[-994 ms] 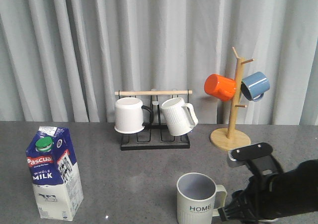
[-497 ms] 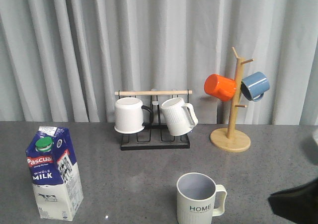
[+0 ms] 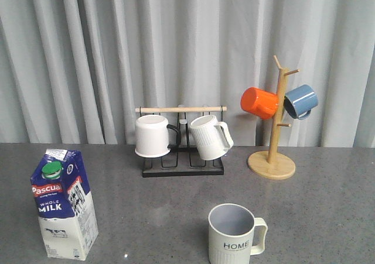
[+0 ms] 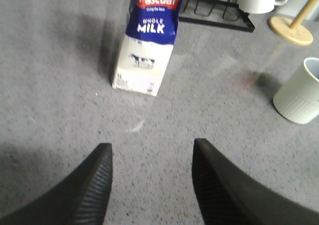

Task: Place milk next to cup
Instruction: 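Release the HOME mug and withdraw the right gripper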

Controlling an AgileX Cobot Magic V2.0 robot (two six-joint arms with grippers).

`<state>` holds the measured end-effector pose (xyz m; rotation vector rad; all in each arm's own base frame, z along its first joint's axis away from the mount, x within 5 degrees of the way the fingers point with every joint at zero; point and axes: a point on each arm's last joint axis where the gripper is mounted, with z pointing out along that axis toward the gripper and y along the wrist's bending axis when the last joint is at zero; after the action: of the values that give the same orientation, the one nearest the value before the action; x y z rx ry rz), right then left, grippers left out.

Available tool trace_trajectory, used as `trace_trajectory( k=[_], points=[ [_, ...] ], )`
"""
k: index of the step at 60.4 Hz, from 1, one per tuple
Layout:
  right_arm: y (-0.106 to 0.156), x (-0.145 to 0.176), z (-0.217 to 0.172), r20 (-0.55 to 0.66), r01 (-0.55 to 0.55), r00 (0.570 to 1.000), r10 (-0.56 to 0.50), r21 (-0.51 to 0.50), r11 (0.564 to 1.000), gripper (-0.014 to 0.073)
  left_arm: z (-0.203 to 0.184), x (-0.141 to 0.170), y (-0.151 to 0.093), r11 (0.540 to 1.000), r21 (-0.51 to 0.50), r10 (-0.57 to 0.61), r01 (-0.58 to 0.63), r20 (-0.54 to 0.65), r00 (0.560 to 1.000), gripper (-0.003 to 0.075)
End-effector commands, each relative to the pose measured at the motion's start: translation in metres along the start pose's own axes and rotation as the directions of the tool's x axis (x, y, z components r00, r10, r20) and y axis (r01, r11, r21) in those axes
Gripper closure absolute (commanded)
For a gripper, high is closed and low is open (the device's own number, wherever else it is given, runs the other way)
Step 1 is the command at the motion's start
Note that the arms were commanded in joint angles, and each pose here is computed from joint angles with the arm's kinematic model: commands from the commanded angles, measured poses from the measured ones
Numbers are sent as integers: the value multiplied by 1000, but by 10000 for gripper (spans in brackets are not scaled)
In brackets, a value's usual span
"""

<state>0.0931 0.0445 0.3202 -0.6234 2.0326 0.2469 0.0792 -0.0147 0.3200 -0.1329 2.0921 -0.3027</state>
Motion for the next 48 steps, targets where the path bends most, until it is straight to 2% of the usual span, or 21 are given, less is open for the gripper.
trace_trajectory(
  k=[1,6,12,25,34,48],
  points=[
    [-2,4,5,52,-14,999,13,32,999,600,2,-20,-6,1000,25,-10,9,12,1000,349],
    [-2,15,11,36,-22,999,21,34,999,600,3,-33,-10,1000,25,20,-19,-40,999,326],
    [-1,23,16,24,-26,999,25,37,999,600,2,-56,-16,998,32,55,-53,-47,997,282],
    [-2,28,20,28,-31,999,29,47,998,600,6,-106,-29,994,48,102,-97,-137,985,181],
    [-2,30,21,30,-33,999,31,49,998,600,8,-133,-35,993,54,109,-104,-107,988,178],
    [-2,29,21,31,-34,999,32,48,998,600,4,-147,-41,991,84,111,-104,-84,990,177]
  ],
)
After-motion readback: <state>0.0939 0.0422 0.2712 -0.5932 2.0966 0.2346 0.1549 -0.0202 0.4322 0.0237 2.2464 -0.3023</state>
